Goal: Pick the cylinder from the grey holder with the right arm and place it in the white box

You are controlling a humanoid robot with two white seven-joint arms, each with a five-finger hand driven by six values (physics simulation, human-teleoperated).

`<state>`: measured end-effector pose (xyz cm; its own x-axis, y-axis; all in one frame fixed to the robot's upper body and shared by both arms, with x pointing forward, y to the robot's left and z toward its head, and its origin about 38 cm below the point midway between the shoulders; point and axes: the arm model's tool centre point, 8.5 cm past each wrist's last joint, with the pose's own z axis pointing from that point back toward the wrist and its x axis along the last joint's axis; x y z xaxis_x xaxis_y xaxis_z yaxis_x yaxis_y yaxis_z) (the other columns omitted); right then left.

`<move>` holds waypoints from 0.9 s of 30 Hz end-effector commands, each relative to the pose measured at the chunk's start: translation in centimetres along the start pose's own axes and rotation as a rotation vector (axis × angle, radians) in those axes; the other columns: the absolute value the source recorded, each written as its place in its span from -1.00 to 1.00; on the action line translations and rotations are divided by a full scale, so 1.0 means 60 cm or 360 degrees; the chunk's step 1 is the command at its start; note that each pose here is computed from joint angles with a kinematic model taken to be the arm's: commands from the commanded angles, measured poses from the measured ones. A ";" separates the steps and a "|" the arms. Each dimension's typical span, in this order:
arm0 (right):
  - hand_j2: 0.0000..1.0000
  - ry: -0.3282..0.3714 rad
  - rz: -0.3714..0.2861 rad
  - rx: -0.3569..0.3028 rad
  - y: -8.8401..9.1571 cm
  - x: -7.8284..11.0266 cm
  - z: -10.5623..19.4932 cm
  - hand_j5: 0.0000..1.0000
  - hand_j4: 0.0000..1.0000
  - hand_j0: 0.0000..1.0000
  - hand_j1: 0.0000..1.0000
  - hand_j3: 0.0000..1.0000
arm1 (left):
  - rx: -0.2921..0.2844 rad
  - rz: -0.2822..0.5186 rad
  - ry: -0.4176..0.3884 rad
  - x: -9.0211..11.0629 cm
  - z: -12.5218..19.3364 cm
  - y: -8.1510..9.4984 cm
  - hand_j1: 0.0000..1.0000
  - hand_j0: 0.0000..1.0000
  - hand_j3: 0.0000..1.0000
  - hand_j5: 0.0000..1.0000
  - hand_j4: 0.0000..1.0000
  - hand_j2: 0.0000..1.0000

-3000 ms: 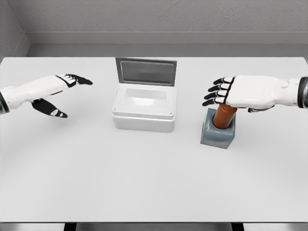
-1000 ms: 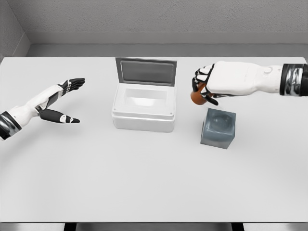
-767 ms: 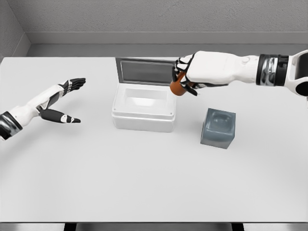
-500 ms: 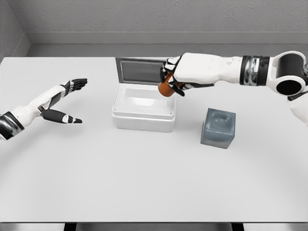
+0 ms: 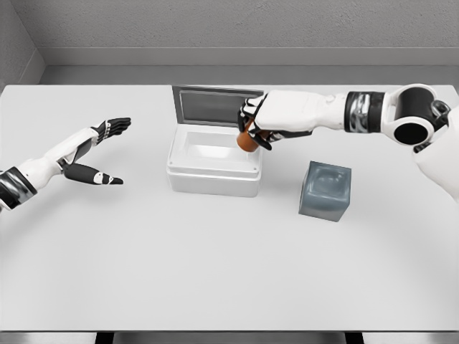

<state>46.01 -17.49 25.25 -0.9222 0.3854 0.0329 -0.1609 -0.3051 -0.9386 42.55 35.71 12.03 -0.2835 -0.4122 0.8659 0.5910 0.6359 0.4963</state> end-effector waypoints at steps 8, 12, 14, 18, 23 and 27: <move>-0.79 0.0010 -0.0014 0.0027 0.011 -0.003 -0.003 -0.79 -0.79 -0.79 -0.79 -0.79 | -0.0006 0.0007 -0.0002 0.000 0.000 -0.001 1.00 1.00 1.00 1.00 1.00 1.00; -0.77 0.0018 -0.0022 0.0032 0.013 -0.006 -0.003 -0.77 -0.77 -0.77 -0.77 -0.77 | -0.0006 0.0007 -0.0002 0.000 0.000 -0.001 1.00 1.00 1.00 1.00 1.00 1.00; -0.77 0.0017 -0.0016 0.0036 0.014 -0.005 -0.008 -0.77 -0.77 -0.77 -0.77 -0.77 | -0.0007 0.0007 -0.0004 0.001 0.000 -0.001 1.00 1.00 1.00 1.00 1.00 1.00; -0.75 0.0015 -0.0014 0.0033 0.012 -0.005 -0.010 -0.75 -0.75 -0.75 -0.75 -0.75 | -0.0009 0.0007 -0.0004 0.001 0.000 -0.002 1.00 1.00 1.00 1.00 1.00 1.00; 1.00 0.0013 0.0001 0.0032 0.009 -0.003 -0.015 1.00 1.00 1.00 1.00 1.00 | -0.0014 0.0006 -0.0005 0.001 -0.001 -0.003 1.00 1.00 1.00 1.00 1.00 1.00; 1.00 0.0014 0.0006 0.0025 0.006 -0.003 -0.013 1.00 1.00 1.00 1.00 1.00 | -0.0014 0.0006 -0.0005 0.001 -0.001 -0.003 1.00 1.00 1.00 1.00 1.00 1.00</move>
<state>46.39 -16.95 24.60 -0.9207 0.3895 0.0226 -0.1605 -0.3255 -0.9318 42.42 35.51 11.93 -0.2849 -0.4112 0.8659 0.6006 0.6274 0.4956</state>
